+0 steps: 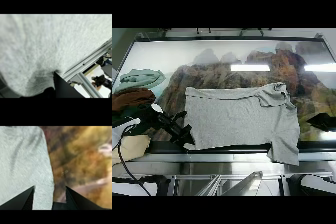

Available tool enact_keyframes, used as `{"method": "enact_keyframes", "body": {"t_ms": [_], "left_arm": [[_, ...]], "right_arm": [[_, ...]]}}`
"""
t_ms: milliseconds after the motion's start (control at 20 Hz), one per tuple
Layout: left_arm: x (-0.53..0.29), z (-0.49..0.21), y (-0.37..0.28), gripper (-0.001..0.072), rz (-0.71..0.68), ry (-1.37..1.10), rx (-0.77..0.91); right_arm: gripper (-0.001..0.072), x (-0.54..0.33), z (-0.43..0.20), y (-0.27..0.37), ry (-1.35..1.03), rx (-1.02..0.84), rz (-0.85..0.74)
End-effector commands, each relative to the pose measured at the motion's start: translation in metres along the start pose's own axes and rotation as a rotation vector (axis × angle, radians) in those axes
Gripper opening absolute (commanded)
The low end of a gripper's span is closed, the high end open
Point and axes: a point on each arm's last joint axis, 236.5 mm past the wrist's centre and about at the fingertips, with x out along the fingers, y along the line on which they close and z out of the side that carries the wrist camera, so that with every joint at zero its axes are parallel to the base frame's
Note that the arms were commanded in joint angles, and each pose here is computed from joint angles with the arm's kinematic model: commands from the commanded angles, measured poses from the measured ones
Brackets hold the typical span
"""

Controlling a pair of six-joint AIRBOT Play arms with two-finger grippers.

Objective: Fold the shirts.

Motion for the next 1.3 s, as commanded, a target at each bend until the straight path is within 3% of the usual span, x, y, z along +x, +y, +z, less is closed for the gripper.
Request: {"method": "enact_keyframes", "body": {"t_ms": [0,200,400,450,500,550,600,650,900,1050,1250], "left_arm": [[-0.002,0.004,0.009,0.0016,0.024,-0.011,-0.004],[-0.006,0.005,0.011,0.0017,0.014,-0.019,-0.016],[-0.005,0.005,0.011,0.0017,0.014,-0.018,-0.016],[-0.006,0.005,0.011,0.0018,0.014,-0.018,-0.016],[-0.006,0.005,0.012,0.0018,0.014,-0.018,-0.016],[-0.006,0.005,0.012,0.0022,0.015,-0.018,-0.013],[-0.006,0.005,0.012,0.0023,0.014,-0.020,-0.002],[-0.008,0.006,0.013,0.0023,0.011,-0.025,-0.004],[-0.066,0.028,0.008,0.0023,-0.105,-0.183,-0.041],[-0.136,0.027,-0.053,0.0023,-0.286,-0.346,0.142],[-0.275,-0.043,-0.184,0.0023,-0.566,-0.662,0.603]], "right_arm": [[0.0441,0.028,-0.026,-0.002,0.057,0.079,0.049],[0.0440,0.053,-0.034,0.008,0.086,0.171,0.173],[0.0427,0.065,-0.031,0.024,0.102,0.149,0.210],[0.0329,0.067,-0.031,0.027,0.110,0.139,0.211],[0.0184,0.068,-0.032,0.030,0.119,0.129,0.215],[0.0150,0.067,-0.032,0.033,0.126,0.125,0.224],[0.0056,0.063,-0.033,0.036,0.136,0.118,0.240],[0.0020,0.056,-0.031,0.040,0.143,0.105,0.256],[0.0019,0.004,0.017,0.059,-0.015,0.094,0.242],[0.0019,-0.045,0.060,0.126,-0.254,0.017,0.433],[0.0020,-0.191,0.083,0.262,-0.687,-0.264,0.772]]}}
